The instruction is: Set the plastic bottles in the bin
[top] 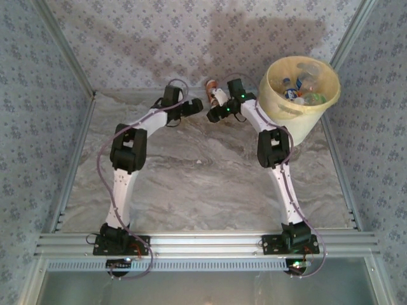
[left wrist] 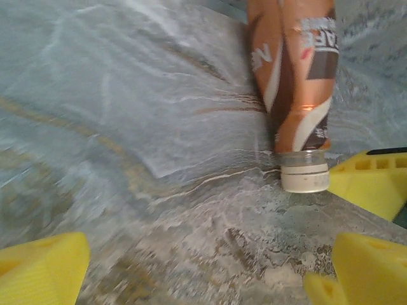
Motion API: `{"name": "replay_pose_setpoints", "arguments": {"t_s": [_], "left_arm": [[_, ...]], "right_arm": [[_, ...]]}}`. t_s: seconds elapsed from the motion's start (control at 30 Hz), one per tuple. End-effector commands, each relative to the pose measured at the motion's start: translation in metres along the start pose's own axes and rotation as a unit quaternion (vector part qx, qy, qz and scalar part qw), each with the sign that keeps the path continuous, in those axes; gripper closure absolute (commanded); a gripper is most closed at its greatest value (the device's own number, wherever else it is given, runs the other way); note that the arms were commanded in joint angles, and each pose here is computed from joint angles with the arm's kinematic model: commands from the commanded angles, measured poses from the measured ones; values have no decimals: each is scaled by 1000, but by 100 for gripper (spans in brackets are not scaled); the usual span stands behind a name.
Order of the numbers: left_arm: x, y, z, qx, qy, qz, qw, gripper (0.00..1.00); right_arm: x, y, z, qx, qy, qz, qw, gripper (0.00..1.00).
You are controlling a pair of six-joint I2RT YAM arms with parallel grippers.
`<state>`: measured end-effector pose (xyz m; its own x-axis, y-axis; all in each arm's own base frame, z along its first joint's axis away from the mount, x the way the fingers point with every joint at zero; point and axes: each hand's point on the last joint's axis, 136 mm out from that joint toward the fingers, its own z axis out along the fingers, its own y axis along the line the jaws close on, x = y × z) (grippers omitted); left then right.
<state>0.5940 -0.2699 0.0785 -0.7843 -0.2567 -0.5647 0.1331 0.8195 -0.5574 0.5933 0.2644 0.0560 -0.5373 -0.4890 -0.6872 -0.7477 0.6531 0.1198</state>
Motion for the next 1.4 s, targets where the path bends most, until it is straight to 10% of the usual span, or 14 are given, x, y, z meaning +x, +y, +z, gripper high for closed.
{"name": "replay_pose_setpoints", "arguments": {"t_s": [0.0, 0.63, 0.87, 1.2, 1.37], "left_arm": [[17, -12, 11, -17, 47, 59, 997, 2], [24, -39, 61, -91, 16, 94, 991, 11], [23, -49, 69, -75, -1, 71, 995, 18], [14, -52, 67, -31, 7, 19, 999, 32], [-23, -22, 15, -148, -32, -3, 989, 9]], "right_arm": [[-42, 25, -28, -35, -59, -56, 996, 14], [-71, 40, -221, 27, -330, 65, 941, 0], [-36, 24, -171, 64, -226, 178, 955, 0], [-23, -56, -96, 178, -133, 391, 893, 0], [-21, -55, -57, 190, -95, 421, 882, 8]]}}
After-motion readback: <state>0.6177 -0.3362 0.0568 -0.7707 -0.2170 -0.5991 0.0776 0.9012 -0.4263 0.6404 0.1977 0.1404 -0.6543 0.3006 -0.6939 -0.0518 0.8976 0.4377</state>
